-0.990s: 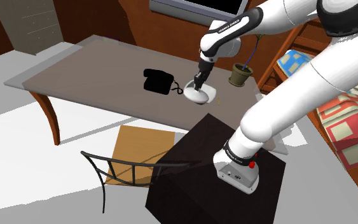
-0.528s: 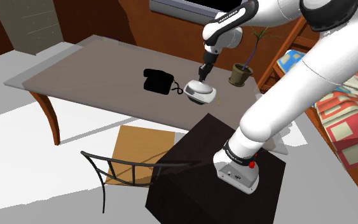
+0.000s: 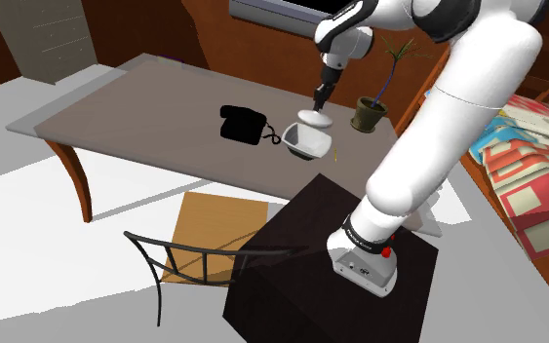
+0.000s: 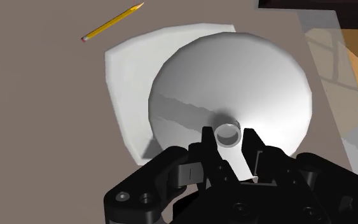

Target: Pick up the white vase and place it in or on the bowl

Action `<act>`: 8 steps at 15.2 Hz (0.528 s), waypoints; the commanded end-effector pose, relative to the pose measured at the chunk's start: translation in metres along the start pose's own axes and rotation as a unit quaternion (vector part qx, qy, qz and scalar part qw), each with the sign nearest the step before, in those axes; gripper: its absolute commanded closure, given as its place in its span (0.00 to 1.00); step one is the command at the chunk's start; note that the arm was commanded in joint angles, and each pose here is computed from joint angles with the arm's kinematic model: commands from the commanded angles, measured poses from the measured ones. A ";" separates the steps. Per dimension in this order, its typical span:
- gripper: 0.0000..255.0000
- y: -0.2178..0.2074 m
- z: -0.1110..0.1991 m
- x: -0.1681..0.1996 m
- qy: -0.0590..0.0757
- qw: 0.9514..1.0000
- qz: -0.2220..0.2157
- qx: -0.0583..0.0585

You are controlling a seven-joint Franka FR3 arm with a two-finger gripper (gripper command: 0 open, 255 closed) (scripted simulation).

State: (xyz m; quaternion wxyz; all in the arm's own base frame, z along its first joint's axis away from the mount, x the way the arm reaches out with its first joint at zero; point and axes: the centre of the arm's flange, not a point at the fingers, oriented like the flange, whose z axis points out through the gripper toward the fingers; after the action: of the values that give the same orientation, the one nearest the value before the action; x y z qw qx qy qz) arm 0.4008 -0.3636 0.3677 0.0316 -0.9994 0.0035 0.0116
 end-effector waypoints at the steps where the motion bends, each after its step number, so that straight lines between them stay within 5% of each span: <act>1: 1.00 0.025 -0.010 0.007 0.000 1.000 -0.001 0.000; 8: 1.00 0.039 0.018 0.011 0.000 1.000 -0.001 0.000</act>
State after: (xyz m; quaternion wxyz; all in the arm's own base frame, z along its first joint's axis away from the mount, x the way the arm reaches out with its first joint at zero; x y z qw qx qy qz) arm 0.4106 -0.4011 0.3528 0.0318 -0.9994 0.0024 0.0117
